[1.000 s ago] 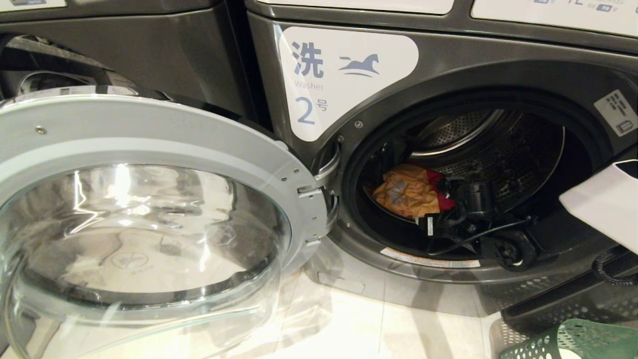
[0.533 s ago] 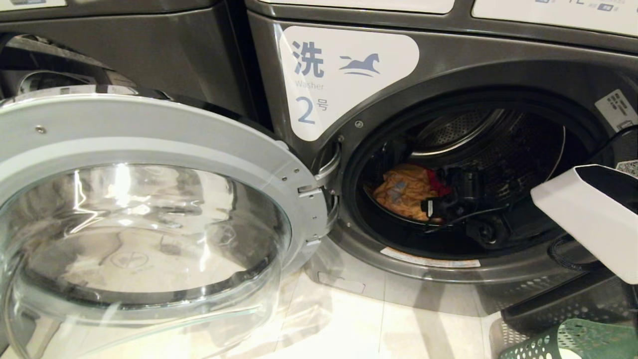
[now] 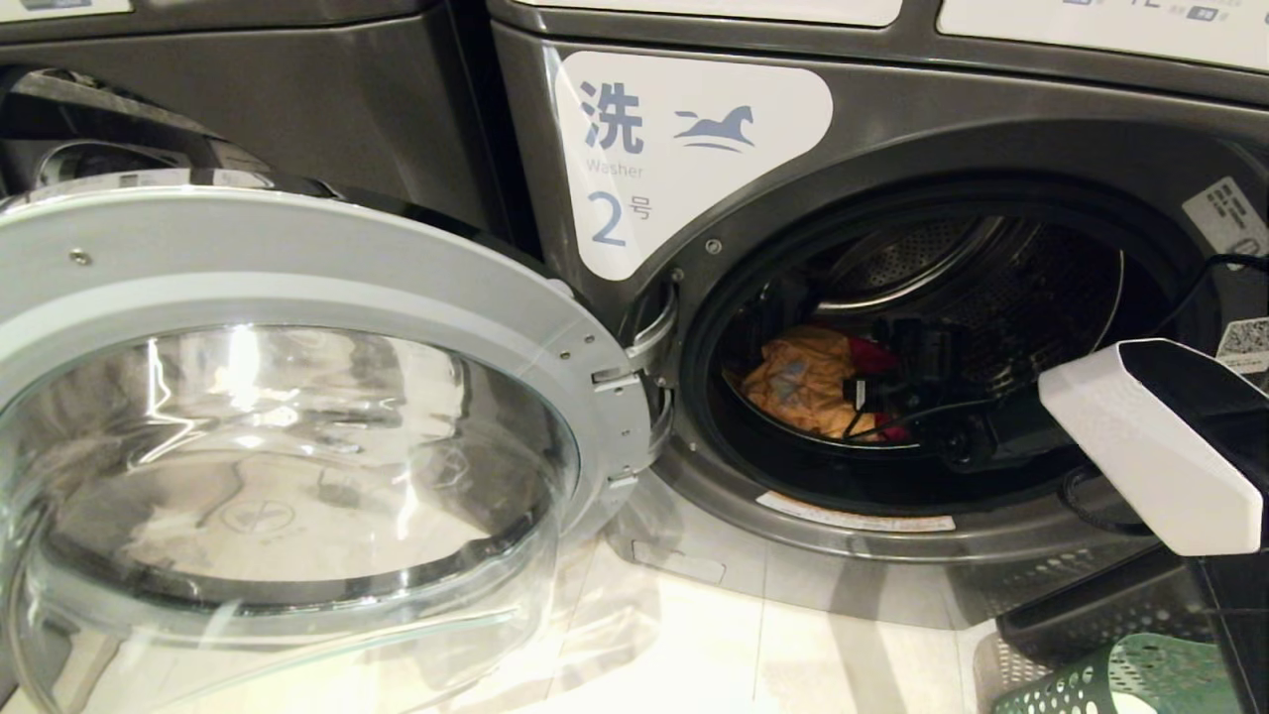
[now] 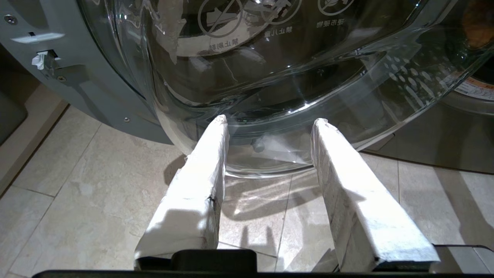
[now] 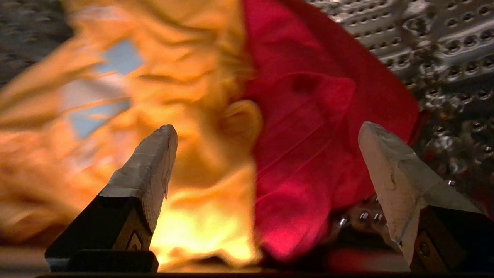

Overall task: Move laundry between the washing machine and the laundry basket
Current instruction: Pick a cloth and place it into the basket

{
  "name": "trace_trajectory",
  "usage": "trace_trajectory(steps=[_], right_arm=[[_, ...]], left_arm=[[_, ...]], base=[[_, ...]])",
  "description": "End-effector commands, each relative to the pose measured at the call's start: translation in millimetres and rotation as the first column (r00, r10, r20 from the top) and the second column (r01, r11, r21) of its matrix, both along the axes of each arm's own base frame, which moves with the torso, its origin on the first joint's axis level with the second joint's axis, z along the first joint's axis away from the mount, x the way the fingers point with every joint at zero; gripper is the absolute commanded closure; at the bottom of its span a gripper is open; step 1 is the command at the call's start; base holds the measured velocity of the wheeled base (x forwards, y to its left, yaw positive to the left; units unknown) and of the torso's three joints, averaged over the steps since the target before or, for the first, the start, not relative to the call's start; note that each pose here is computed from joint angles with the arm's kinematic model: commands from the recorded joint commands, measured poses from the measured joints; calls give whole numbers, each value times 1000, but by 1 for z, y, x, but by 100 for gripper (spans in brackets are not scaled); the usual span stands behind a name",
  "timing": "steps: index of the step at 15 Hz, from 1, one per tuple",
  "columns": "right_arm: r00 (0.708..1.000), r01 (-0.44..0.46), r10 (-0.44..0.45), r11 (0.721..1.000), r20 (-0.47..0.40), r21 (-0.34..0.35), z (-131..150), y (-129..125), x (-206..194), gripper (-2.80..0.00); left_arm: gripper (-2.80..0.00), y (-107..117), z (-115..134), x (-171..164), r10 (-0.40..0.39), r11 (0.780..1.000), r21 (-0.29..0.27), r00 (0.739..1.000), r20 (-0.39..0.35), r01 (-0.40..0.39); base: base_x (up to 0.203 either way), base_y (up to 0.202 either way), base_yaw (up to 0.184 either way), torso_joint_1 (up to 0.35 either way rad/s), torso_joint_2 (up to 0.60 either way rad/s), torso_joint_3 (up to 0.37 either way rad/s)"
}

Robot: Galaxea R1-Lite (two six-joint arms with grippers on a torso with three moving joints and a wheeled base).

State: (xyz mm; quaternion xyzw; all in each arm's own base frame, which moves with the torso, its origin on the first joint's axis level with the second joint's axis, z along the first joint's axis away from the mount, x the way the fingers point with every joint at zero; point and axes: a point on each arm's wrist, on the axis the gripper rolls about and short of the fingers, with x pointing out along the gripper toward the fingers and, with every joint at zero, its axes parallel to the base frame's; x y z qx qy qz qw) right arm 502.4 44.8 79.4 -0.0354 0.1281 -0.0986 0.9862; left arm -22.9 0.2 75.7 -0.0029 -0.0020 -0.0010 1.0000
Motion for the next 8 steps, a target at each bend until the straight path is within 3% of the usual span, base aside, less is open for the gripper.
trace_trajectory(steps=[1,8], right_arm=[[1000,8,-8,1000,12,0,-11,-2,12,-280],[1000,-17,17,1000,11,9,-31,-5,25,-280]], left_arm=[[0,0,0,0,0,1000,0,1000,-3,0],[0,0,0,0,0,1000,0,1000,-3,0]], base=[[0,0,0,0,0,0],[0,0,0,0,0,0]])
